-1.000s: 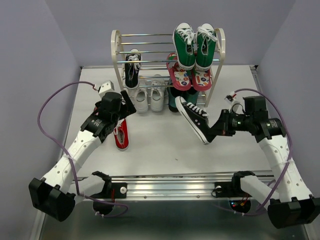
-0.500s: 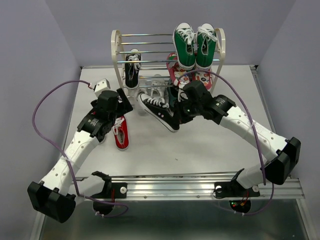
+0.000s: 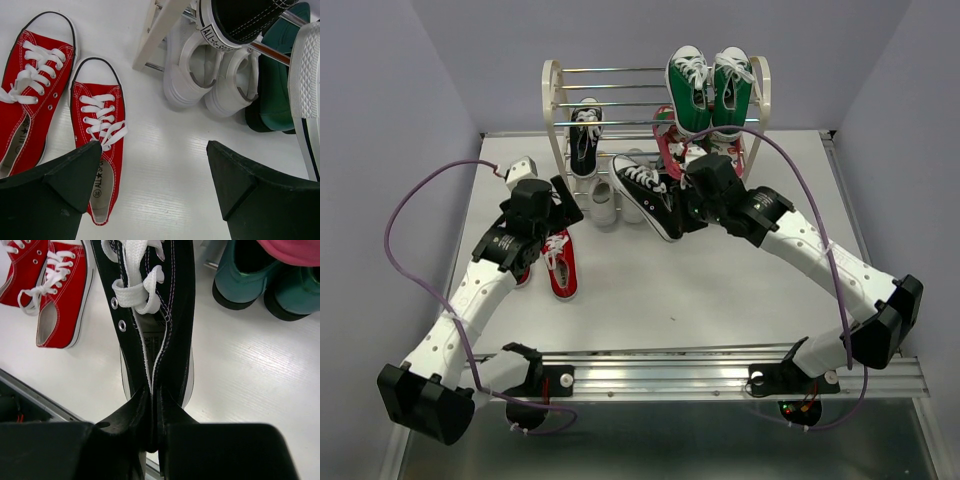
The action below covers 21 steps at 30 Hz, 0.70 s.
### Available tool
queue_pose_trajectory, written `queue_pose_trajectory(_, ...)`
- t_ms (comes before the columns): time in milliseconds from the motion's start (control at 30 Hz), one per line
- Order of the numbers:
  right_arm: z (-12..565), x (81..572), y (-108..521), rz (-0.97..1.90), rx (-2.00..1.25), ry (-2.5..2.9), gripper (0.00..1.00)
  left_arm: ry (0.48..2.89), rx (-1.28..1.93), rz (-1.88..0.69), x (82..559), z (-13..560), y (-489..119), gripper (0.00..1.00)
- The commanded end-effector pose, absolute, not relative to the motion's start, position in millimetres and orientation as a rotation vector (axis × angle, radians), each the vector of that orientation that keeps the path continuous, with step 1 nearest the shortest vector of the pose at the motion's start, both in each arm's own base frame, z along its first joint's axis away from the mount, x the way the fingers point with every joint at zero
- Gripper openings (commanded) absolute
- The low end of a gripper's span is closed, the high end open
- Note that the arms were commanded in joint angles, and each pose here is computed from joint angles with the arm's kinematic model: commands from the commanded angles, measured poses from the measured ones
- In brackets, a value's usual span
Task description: Place and organize the shoes onto the shoe shelf
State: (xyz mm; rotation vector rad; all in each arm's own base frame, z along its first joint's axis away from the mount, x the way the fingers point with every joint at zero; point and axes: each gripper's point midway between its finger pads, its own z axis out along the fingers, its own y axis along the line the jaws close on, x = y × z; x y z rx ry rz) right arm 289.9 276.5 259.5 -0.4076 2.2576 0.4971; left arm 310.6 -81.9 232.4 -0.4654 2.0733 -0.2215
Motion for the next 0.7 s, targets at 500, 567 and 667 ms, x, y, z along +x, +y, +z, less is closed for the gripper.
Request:
queue_pose_trajectory(500,349.8,376.3,310.6,0.373,-0.011,1.845,0.01,2.033,-0.457,-0.255,311.0,241.8,-81.1,0.99)
queue_pose_trajectory(567,352.5,386.3,314.1,0.354,0.026,1.833,0.01,2.031,-0.461,-0.257,310.6,242.4,-80.0,0.99)
queue_pose_trajectory(667,348.6,396.5,320.2,0.316,0.066,1.825,0.01,2.026,-0.464,-0.257,309.6,243.3,-78.9,0.99)
